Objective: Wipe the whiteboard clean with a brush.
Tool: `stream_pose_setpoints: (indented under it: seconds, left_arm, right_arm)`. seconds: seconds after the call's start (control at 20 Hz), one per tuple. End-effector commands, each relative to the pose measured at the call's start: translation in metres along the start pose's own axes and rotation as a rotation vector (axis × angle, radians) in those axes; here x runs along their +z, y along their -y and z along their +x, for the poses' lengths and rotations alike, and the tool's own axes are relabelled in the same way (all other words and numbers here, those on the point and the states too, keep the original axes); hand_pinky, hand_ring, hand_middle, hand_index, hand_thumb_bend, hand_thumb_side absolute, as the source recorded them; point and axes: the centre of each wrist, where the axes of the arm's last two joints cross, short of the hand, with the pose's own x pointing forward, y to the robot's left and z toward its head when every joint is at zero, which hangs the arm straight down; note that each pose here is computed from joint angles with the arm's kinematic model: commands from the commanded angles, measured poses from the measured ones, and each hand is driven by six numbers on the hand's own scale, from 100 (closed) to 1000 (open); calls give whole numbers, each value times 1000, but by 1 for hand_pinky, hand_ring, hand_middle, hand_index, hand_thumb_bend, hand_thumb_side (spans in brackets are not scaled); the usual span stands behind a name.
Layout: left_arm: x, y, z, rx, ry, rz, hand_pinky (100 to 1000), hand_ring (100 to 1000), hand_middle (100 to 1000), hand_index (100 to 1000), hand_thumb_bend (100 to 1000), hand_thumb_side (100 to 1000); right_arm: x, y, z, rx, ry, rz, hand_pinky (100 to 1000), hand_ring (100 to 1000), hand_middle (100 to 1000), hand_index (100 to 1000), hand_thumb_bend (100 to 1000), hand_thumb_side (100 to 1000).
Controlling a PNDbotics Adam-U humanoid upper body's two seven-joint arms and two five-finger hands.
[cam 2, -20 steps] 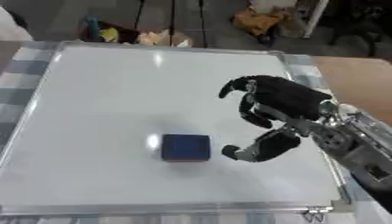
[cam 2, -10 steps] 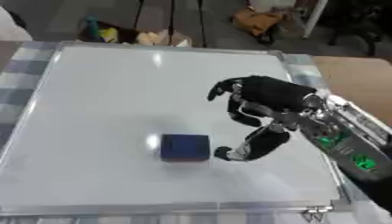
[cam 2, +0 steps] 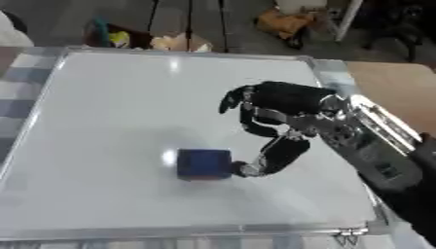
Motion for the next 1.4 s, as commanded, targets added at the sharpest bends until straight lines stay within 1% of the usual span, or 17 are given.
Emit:
stream_pose_setpoints:
  seconds: [0.05,0.4,0.6,0.8,1.0,1.1,1.15,1.4]
  left_arm:
    - [-4,1,5,3,25,-10,385,703,605,600,154,932]
    - [-4,1,5,2,26,-10,384,703,605,600,153,932]
    - [-4,0,5,0,24,-11,384,704,605,599,153,932]
    - [-4,0,5,0,23,-12,384,704,605,599,153,932]
    - [-4,1,4,1,22,-12,383,704,605,598,153,933]
    - [-4,1,4,2,22,-13,383,704,605,598,154,934]
    - [-4,1,4,2,23,-13,383,705,605,597,153,934]
    - [-4,2,4,7,24,-15,382,705,605,597,153,935]
  right_arm:
    - [-1,8,3,37,-15,22,841,866,832,105,414,436]
    - [-8,12,9,31,-15,95,837,864,836,106,417,431]
    - [-10,18,13,20,6,128,828,857,828,106,424,437]
    - [-14,19,17,9,15,128,824,851,816,107,419,446]
    - [-17,17,20,46,-4,112,834,851,820,105,388,429]
    - [-19,15,22,63,-15,99,827,844,818,104,392,424]
    - [-19,14,22,66,-19,90,826,841,815,104,385,437]
    - [-26,7,25,75,-38,71,823,833,808,103,378,442]
